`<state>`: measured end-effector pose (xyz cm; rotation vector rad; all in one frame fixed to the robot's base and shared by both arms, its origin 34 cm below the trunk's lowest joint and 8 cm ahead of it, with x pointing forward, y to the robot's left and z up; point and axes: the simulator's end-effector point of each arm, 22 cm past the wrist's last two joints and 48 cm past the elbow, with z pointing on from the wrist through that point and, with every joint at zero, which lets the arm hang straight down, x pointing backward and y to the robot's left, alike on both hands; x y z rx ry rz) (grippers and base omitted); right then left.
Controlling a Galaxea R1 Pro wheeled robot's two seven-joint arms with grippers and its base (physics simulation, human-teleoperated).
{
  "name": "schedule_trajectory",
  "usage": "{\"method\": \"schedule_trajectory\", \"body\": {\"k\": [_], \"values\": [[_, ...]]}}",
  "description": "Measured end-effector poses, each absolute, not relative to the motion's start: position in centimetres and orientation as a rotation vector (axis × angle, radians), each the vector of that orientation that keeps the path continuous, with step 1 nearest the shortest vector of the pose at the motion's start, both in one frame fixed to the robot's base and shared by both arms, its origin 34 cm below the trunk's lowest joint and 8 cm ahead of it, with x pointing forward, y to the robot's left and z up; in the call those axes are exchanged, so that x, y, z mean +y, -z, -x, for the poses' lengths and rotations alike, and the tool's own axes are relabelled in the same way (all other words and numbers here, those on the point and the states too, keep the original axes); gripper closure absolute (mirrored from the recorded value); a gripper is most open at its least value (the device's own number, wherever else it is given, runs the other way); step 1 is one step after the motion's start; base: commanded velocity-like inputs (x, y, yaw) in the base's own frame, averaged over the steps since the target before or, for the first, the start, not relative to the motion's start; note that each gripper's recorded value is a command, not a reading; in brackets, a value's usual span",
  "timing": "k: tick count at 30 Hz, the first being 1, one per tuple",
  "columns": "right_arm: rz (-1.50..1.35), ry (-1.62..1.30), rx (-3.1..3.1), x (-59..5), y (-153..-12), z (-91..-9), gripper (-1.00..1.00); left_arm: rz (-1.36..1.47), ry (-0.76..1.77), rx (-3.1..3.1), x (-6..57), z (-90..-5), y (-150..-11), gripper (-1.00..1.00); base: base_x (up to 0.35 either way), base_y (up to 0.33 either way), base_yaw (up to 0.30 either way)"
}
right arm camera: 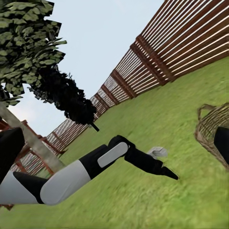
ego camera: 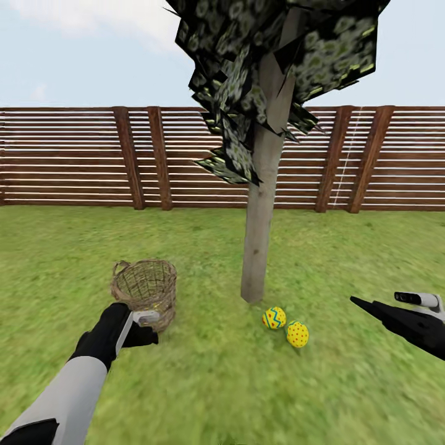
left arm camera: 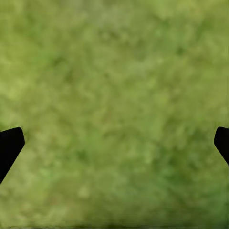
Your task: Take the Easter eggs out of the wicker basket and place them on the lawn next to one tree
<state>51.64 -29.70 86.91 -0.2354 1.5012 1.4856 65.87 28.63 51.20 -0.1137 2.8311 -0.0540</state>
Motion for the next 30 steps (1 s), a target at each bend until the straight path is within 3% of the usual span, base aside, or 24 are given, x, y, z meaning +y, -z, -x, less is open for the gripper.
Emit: {"method": "schedule_trajectory", "body": {"k": [18, 30], "values": [[0.236, -1.489, 1.497, -29.7, -90.8, -52.4, -1.0, 0.114, 0.054, 2.832, 28.6, -66.6, -55.0, -1.0, -0.102, 0.125, 0.284], [0.236, -1.49, 1.5, -29.7, -92.0, -52.6, -1.0, 0.115, 0.051, 2.831, 28.7, -66.9, -56.3, -1.0, -0.009, 0.091, 0.055]]}}
